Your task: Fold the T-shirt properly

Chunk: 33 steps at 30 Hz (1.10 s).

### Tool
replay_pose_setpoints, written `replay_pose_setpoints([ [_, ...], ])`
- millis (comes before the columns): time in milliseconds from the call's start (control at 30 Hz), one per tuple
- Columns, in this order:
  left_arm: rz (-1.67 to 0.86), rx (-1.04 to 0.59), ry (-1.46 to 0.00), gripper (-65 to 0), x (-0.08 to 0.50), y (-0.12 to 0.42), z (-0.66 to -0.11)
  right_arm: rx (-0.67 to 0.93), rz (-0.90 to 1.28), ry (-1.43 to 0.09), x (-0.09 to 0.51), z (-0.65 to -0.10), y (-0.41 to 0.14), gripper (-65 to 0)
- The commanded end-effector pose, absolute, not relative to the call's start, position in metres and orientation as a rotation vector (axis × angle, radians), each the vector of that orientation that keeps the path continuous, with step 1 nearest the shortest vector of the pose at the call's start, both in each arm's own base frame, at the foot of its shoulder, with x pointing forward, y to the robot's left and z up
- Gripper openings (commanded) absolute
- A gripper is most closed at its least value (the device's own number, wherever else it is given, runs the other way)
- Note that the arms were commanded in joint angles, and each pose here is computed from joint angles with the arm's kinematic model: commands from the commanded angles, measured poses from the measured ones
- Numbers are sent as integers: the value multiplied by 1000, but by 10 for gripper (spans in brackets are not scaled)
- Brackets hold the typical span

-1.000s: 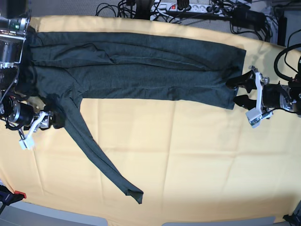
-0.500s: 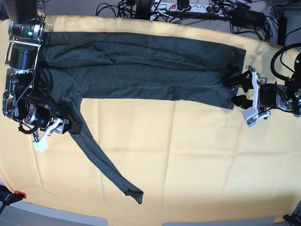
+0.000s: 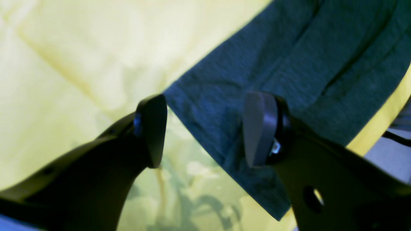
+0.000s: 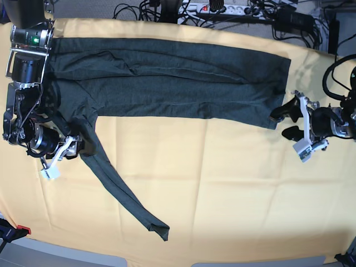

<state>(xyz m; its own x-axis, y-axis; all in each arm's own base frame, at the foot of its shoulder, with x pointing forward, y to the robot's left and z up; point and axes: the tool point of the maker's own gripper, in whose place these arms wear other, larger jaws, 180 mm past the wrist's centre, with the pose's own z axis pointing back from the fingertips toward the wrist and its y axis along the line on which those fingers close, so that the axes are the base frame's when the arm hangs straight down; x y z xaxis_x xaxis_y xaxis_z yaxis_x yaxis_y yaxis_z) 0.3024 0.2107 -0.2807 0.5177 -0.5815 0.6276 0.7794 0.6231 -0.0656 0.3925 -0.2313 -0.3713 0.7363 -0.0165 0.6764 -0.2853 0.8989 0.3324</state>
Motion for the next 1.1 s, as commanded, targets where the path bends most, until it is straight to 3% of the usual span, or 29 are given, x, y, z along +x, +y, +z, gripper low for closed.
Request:
replay_pose_setpoints([
  [0, -839, -347, -653, -262, 311, 215, -263, 404, 153, -768, 403, -356, -243, -204],
  [167, -835, -350, -661, -262, 312, 216, -261, 411, 130, -732, 400, -362, -240, -204],
  [467, -834, -353, -668, -262, 313, 215, -260, 702, 187, -745, 391, -344, -180, -208],
  [533, -834, -353, -669, -262, 313, 215, -260, 707, 186, -759, 394, -340, -181, -277],
  [667, -830, -370, -673, -262, 312, 212, -259, 701, 195, -785, 403, -329, -184, -616],
  [700, -828, -377, -674, -262, 312, 211, -258, 699, 195, -788, 403, -327, -186, -650],
  [1067, -824, -412, -689, -262, 313, 199, -261, 771, 232, -723, 388, -320, -179, -650],
])
